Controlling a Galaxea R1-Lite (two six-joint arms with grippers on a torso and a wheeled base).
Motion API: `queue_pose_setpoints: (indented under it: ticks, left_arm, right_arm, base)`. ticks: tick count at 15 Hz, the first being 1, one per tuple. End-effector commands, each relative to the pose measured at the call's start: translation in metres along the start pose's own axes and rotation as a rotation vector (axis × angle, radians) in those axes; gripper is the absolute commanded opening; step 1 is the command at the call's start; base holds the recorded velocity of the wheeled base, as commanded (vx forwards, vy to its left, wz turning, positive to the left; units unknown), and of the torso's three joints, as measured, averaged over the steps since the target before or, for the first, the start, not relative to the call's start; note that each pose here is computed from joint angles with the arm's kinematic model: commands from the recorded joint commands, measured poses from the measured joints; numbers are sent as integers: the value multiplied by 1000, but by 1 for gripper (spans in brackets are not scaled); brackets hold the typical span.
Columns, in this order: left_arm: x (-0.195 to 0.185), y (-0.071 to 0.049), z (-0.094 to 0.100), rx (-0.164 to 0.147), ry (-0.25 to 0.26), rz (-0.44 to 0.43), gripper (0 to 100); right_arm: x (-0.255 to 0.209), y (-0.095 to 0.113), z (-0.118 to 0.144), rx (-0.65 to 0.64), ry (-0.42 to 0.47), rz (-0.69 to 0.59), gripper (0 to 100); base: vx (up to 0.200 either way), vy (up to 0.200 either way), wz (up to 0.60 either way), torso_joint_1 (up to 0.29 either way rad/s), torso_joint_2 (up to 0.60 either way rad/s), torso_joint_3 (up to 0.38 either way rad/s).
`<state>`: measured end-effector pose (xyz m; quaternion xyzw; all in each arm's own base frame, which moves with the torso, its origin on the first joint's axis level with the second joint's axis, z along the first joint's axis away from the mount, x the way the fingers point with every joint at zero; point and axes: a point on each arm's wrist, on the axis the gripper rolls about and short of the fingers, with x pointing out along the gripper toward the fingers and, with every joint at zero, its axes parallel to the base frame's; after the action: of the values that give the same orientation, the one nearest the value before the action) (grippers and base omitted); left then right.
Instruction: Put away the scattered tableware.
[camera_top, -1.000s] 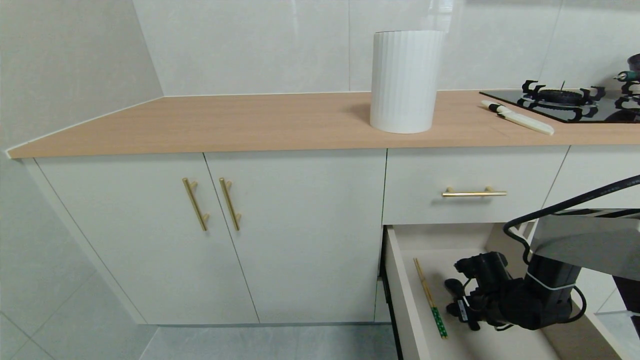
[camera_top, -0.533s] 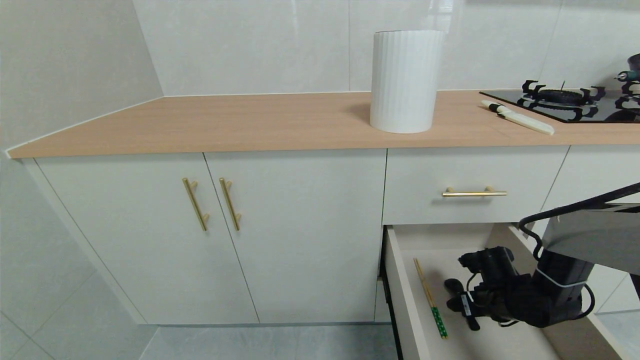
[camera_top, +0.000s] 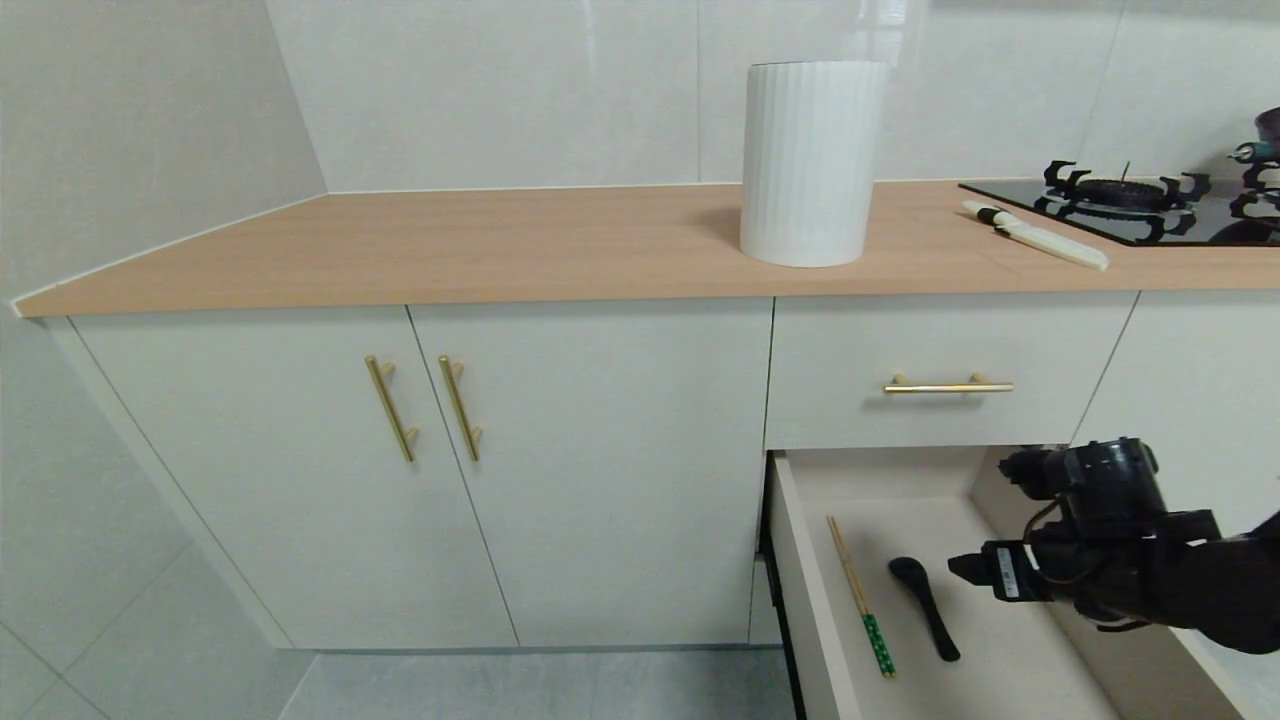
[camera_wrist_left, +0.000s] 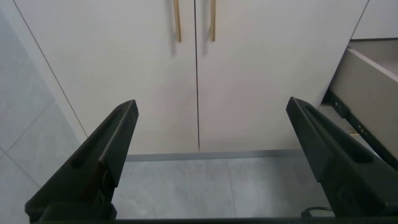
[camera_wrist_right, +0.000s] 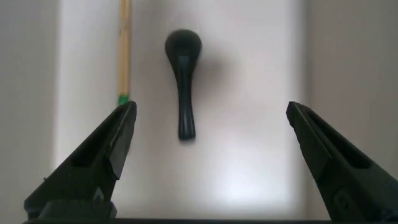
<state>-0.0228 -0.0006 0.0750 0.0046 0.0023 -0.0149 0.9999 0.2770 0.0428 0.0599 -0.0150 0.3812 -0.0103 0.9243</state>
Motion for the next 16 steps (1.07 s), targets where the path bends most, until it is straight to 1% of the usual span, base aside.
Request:
queue_pose_setpoints:
  ticks: [1,2,3,4,7,9,16]
  left_arm:
    - [0,0,0,17,1,-1,100]
    - [0,0,0,35,1,-1,100]
    - [0,0,0,34,1,-1,100]
    - [0,0,0,-5,1,-1,100]
    - [0,0,0,0,0,-1,100]
    - [0,0,0,-3,1,-1,100]
    - [0,0,0,-5,0,1,100]
  right_arm:
    - [-55,-9,1,49,-77,10,100]
    - [-62,-11,-3,51,-74,5,100]
    - [-65,-15,-6,58,-67,-4,100]
    - [-72,-17,-11,59,-51,-7,100]
    - [-76,-17,-10,58,-60,-5,100]
    - [-79,-18,-10,58,-69,-4,100]
    - [-81,-18,-15,52,-43,18,100]
  base:
    - [0,0,0,0,0,0]
    - [0,0,0,0,0,0]
    - [0,0,0,0,0,0]
    - [0,0,0,0,0,0]
    - [0,0,0,0,0,0]
    - [0,0,0,0,0,0]
    - [-200,0,0,2,2,4]
